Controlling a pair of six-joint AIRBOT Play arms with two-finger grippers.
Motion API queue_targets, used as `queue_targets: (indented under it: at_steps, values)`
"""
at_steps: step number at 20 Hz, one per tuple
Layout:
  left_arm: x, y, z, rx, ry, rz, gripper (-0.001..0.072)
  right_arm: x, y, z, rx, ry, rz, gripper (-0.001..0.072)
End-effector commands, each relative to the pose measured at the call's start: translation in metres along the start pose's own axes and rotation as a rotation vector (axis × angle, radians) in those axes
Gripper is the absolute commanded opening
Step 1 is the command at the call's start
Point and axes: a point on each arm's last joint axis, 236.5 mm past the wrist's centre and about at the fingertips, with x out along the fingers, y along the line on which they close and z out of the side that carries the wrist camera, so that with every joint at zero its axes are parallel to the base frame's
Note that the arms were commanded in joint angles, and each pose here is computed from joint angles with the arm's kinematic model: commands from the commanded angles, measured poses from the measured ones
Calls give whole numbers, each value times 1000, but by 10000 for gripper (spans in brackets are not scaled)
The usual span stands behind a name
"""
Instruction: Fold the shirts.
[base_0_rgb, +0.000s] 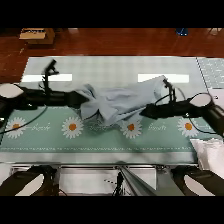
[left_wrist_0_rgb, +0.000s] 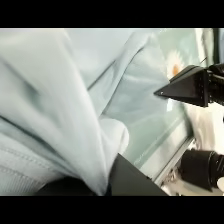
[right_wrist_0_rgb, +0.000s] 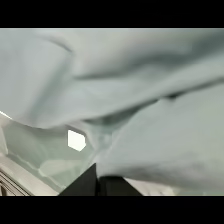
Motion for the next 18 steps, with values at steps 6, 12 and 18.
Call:
queue_targets:
  at_steps: [6,12,18]
  values:
    - [-238,-207,123,630,-636,144,19,-313,212,103,-519,-938,-99,23]
    - [-326,-311,88,758,-870,307,19,-467,258,51,-541,-1268,-245,22]
    - [-299,-313,23,623,-680,276,19,-468,227,23,-501,-1154,-403,22]
